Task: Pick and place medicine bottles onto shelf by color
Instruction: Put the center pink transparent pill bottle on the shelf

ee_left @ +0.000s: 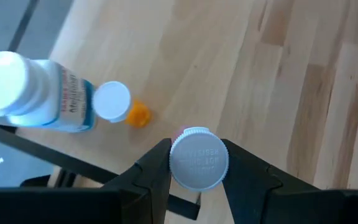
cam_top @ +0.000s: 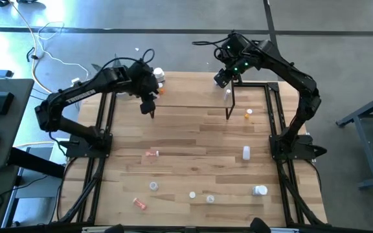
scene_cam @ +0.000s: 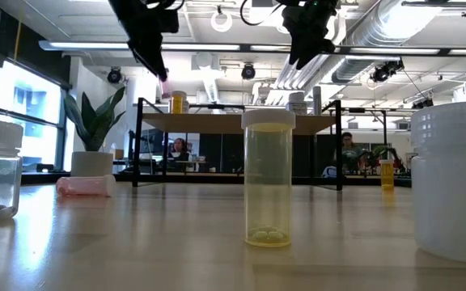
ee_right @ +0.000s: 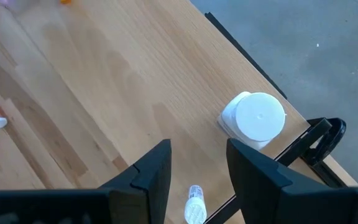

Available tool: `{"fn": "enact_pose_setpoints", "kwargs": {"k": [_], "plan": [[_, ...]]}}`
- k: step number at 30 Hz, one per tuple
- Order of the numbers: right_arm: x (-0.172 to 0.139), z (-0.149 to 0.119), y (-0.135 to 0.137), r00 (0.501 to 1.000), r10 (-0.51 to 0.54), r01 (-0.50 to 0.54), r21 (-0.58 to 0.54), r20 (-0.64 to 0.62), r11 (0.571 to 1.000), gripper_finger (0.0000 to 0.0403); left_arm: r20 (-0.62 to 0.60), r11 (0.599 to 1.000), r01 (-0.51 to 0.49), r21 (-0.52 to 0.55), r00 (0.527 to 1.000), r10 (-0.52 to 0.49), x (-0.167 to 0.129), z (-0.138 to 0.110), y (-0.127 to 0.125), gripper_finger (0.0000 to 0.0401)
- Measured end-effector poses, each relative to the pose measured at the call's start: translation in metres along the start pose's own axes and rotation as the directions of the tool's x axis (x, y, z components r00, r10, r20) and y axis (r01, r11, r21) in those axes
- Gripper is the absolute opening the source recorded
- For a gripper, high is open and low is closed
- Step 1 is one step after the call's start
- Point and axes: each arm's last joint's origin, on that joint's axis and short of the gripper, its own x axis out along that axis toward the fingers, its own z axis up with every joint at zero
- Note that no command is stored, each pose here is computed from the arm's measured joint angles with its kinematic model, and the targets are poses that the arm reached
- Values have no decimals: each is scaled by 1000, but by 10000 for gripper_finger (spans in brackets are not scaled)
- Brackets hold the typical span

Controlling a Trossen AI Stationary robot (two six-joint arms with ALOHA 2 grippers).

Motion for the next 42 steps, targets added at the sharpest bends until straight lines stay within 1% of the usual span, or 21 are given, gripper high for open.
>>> {"fn": "enact_pose_setpoints", "kwargs": {"k": [8, 15, 19, 22, 27, 34, 42], "plan": [[0, 0, 0, 1000, 0, 0, -16, 0, 1000, 146, -46, 1000, 21, 6, 999, -20, 13, 1, 0, 117], [0, 0, 0, 1000, 0, 0, -19, 0, 1000, 146, -122, 999, 37, -5, 992, -37, 23, -1, 0, 117], [0, 0, 0, 1000, 0, 0, -19, 0, 1000, 146, -128, 999, 26, -25, 991, -29, 25, -1, 1, 117], [0, 0, 0, 1000, 0, 0, -18, 0, 1000, 146, -133, 1000, 7, -23, 991, -10, 25, -2, 3, 117], [0, -1, 0, 1000, 4, -4, -9, -9, 1000, 146, -137, 1000, 8, -18, 991, -11, 25, -2, 3, 117], [-1, -5, 17, 999, 34, -35, -41, -29, 999, 146, -150, 1000, 4, -24, 989, -7, 28, -3, 8, 117], [-19, -7, 42, 997, 79, -79, -87, -7, 993, 146, -155, 1000, 5, -29, 988, -9, 28, -4, 9, 118]]}}
